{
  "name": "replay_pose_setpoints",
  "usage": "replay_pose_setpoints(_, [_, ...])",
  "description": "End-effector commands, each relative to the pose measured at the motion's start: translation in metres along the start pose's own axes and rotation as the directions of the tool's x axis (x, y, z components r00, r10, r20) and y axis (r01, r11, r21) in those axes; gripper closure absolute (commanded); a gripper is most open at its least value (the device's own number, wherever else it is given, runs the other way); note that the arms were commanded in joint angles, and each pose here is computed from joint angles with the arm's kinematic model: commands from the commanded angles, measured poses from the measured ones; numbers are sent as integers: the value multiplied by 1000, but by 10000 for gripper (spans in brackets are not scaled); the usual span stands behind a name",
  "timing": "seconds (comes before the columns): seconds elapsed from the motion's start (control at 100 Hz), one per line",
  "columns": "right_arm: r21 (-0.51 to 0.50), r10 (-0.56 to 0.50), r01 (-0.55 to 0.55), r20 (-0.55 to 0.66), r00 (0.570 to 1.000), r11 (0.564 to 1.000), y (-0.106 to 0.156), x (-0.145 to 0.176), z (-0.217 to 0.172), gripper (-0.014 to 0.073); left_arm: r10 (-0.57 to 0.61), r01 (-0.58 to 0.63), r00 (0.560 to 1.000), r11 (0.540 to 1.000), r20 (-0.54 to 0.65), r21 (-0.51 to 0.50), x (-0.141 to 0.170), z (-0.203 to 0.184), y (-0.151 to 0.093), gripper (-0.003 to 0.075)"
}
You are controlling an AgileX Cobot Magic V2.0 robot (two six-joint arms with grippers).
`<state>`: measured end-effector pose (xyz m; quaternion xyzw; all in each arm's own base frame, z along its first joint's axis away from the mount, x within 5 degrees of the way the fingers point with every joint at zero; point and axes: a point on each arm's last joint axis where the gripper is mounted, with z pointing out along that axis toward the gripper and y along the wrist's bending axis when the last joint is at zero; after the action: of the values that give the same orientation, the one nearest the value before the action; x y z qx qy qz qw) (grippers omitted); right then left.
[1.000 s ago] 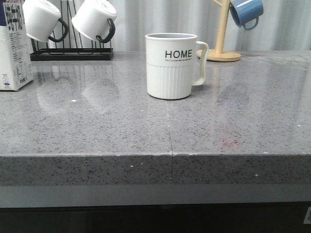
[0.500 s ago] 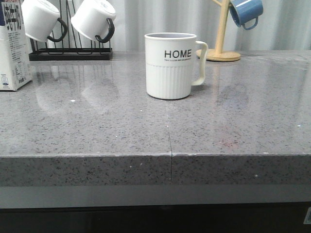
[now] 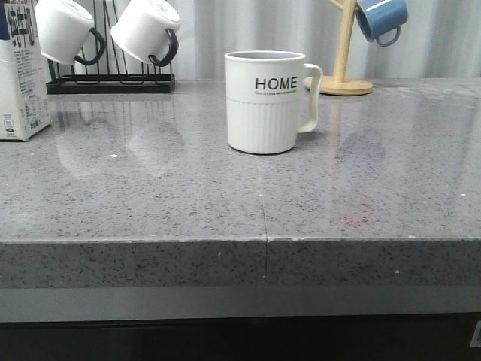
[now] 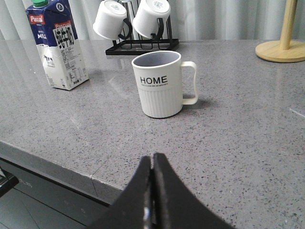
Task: Place milk next to cup
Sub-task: 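Move the left gripper around the blue Pascual milk carton, then close the left gripper on the milk carton and lift it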
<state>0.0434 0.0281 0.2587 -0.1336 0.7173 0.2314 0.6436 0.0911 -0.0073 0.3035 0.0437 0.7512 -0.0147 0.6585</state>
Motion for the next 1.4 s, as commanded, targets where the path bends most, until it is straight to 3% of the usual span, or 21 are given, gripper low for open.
replay_pose_setpoints(0.0, [5, -14, 14, 91, 996, 1000, 1, -15, -2, 620, -43, 42, 995, 999, 93, 4, -23, 9, 1, 417])
replay_pose_setpoints(0.08, [5, -14, 14, 91, 996, 1000, 1, -15, -2, 620, -55, 55, 991, 998, 123, 4, -26, 17, 1, 129])
replay_pose_setpoints(0.13, [5, -14, 14, 91, 996, 1000, 1, -15, -2, 620, -51, 51, 989, 999, 141, 0, -28, 20, 1, -4])
replay_pose_setpoints(0.26, [5, -14, 14, 91, 996, 1000, 1, -15, -2, 620, -44, 45, 986, 999, 162, -5, -30, 32, 2, 81])
replay_pose_setpoints(0.51, [5, -14, 14, 91, 996, 1000, 1, -15, -2, 620, -43, 45, 986, 999, 159, -10, -26, 60, 2, 81])
replay_pose_setpoints(0.79, [5, -14, 14, 91, 996, 1000, 1, -15, -2, 620, -55, 50, 943, 998, 328, 25, -31, 94, -5, 81])
replay_pose_setpoints(0.94, [5, -14, 14, 91, 996, 1000, 1, -15, -2, 620, -118, 108, 957, 993, 265, 52, -28, 122, -10, 80])
replay_pose_setpoints(1.39, [5, -14, 14, 91, 996, 1000, 1, -15, -2, 620, -114, 108, 983, 993, 143, 48, -34, 173, -13, 80])
